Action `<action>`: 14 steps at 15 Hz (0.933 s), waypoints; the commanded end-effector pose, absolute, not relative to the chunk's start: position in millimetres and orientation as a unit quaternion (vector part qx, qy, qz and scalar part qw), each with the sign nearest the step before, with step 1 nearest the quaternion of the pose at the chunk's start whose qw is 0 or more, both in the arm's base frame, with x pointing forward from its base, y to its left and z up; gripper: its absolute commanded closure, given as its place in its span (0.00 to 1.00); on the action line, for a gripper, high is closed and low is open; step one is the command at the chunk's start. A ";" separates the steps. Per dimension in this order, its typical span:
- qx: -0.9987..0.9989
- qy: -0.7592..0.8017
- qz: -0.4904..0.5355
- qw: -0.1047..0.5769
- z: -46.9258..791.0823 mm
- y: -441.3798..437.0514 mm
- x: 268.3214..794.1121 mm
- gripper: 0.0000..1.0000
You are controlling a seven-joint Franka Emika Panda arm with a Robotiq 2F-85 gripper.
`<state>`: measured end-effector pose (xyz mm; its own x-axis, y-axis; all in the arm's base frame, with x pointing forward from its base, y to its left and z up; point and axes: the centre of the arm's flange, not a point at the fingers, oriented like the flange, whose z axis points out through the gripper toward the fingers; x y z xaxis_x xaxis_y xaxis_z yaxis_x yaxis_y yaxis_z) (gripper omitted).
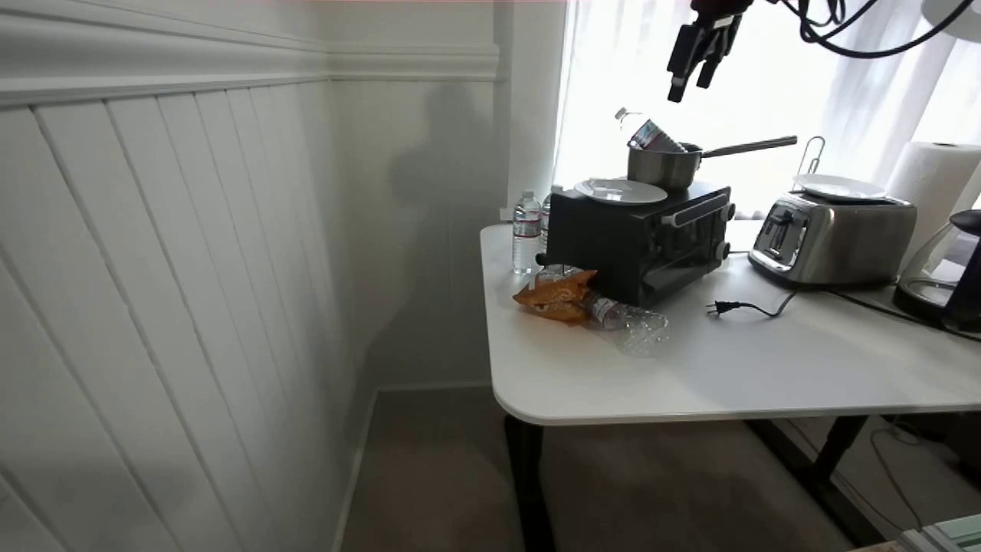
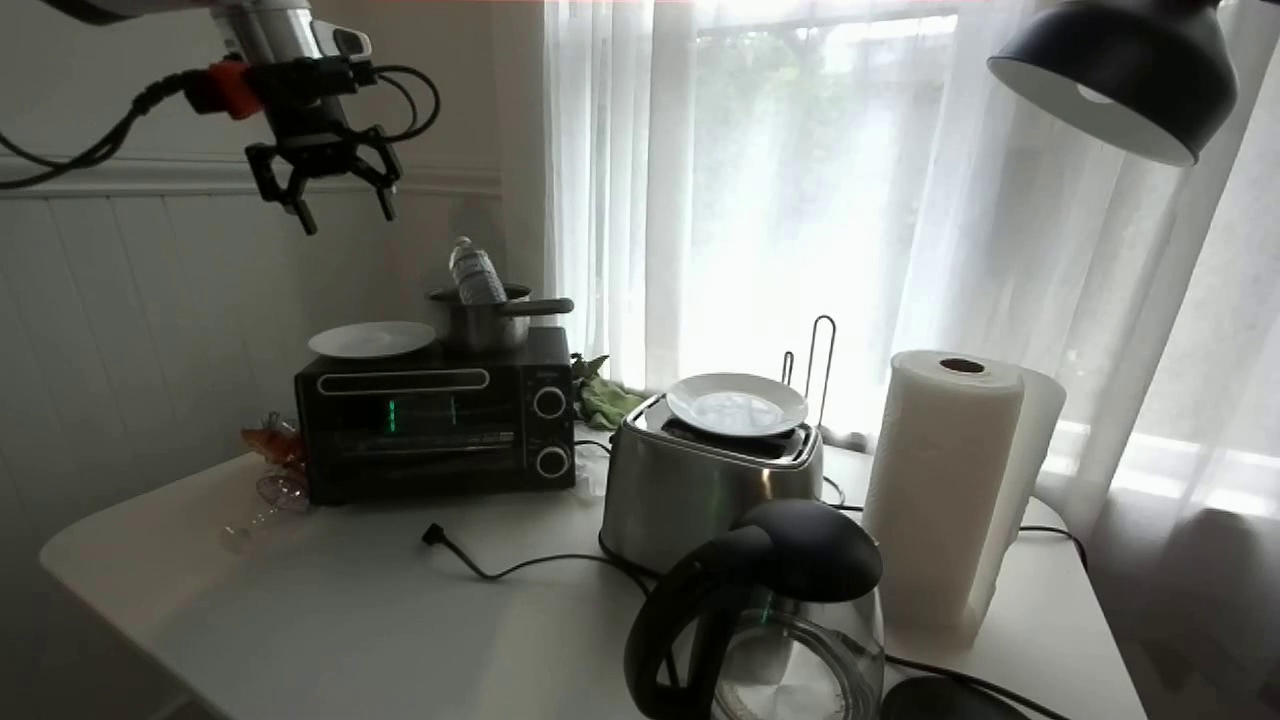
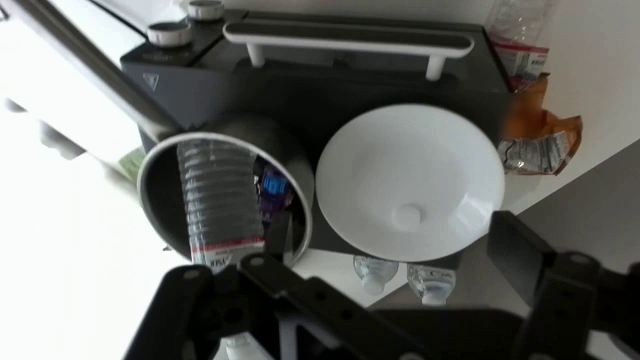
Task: Remove the water bottle from the pot.
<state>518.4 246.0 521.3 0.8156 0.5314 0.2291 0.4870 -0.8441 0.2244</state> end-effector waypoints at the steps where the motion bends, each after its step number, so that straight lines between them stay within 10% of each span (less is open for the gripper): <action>1: 0.927 0.322 0.171 0.090 541.3 288.8 586.4 0.00; 14: 0.926 0.314 0.200 0.062 522.7 289.0 644.1 0.00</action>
